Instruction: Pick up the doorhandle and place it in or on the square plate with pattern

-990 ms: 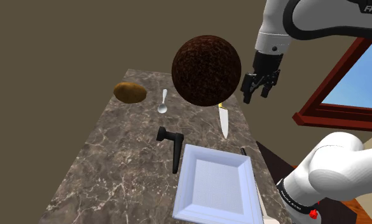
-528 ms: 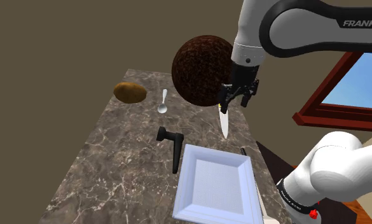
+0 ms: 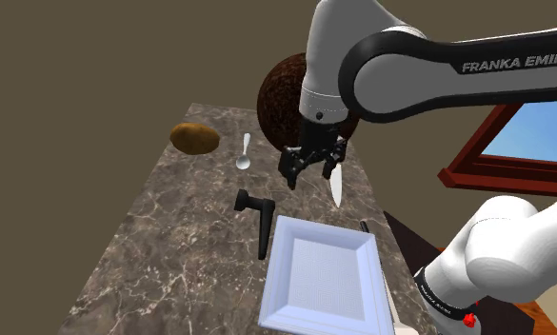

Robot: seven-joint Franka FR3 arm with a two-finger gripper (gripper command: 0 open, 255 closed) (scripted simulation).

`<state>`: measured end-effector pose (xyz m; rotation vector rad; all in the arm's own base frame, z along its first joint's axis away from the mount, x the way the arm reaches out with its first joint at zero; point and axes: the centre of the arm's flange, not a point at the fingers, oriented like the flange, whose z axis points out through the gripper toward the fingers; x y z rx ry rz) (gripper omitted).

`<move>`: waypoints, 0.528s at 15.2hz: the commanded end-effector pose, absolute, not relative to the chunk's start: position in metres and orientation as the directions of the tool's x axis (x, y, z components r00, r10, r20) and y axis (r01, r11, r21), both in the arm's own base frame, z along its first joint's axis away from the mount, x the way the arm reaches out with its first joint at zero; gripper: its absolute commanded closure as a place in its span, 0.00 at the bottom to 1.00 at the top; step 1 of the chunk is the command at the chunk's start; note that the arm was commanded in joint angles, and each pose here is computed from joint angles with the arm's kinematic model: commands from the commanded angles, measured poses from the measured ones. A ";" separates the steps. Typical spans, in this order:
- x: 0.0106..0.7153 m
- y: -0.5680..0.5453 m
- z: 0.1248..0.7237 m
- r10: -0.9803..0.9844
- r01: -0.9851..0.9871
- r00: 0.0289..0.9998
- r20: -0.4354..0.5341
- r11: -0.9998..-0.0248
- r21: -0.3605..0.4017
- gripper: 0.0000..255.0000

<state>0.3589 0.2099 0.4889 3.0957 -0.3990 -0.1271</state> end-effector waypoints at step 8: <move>0.386 0.298 0.452 -0.283 -0.282 0.958 -0.039 -0.959 0.023 0.00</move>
